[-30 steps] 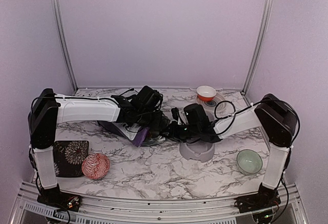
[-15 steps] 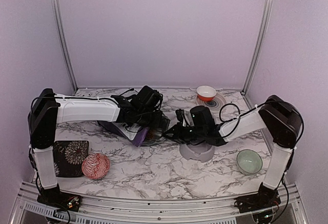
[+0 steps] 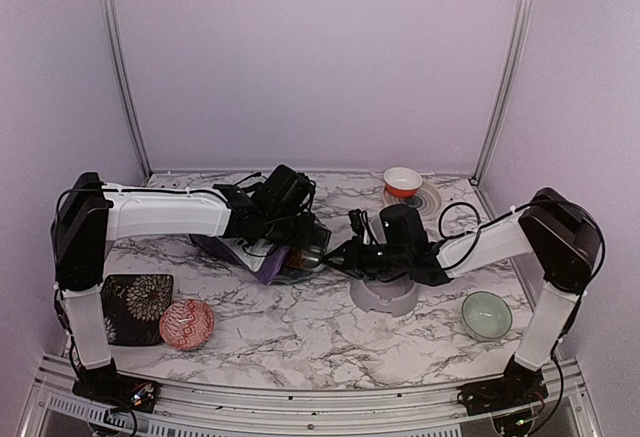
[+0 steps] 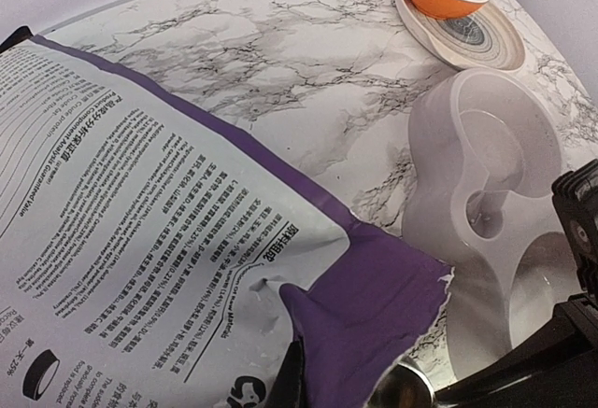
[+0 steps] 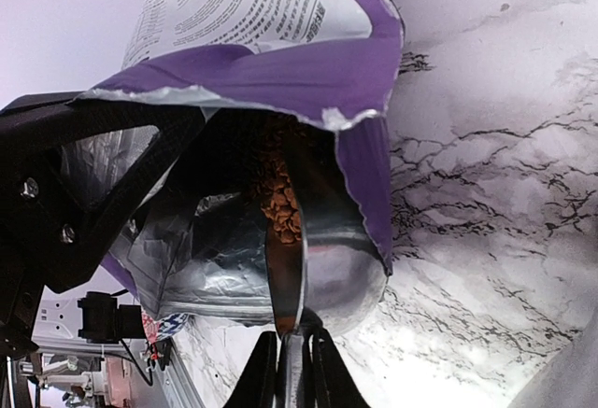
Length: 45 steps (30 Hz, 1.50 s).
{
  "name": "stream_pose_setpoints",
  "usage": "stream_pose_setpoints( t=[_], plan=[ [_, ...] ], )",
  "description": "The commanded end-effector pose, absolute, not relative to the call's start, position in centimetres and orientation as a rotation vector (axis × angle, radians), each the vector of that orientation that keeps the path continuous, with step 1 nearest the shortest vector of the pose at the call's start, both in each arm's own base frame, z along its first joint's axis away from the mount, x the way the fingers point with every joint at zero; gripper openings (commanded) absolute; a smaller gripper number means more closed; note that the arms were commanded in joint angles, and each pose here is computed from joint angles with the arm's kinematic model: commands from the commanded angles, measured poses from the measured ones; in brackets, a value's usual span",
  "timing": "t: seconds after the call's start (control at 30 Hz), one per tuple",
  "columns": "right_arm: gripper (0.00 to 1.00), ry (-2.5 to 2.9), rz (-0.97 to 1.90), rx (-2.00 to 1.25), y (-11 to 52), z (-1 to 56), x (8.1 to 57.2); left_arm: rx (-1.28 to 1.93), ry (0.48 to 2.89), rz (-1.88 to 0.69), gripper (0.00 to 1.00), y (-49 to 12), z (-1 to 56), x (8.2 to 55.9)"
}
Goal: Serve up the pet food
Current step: Collect the pet food from the pet food bag.
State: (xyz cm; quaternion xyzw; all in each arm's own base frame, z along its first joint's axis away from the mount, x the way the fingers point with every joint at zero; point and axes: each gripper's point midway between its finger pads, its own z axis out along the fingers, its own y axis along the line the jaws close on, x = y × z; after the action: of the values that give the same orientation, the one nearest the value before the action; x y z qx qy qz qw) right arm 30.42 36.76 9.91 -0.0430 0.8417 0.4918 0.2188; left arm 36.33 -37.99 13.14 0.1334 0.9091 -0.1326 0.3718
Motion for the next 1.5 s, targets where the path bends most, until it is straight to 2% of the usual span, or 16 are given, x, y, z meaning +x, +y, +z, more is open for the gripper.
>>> stream_pose_setpoints(
  t=[0.0, 0.93, 1.47],
  plan=[
    [0.0, 2.267, 1.376, -0.13, 36.4, 11.7, 30.8, 0.282, 2.217, -0.411, 0.0, -37.9, 17.8, 37.2],
    [0.0, 2.213, 1.41, -0.167, 36.2, 13.5, 30.4, 0.25, 2.187, -0.387, 0.0, -36.1, 18.9, 38.9],
    [0.0, 2.068, 1.559, -0.241, 34.5, 16.4, 30.5, 0.229, 2.167, -0.399, 0.0, -35.2, 20.3, 39.4]
  ],
)
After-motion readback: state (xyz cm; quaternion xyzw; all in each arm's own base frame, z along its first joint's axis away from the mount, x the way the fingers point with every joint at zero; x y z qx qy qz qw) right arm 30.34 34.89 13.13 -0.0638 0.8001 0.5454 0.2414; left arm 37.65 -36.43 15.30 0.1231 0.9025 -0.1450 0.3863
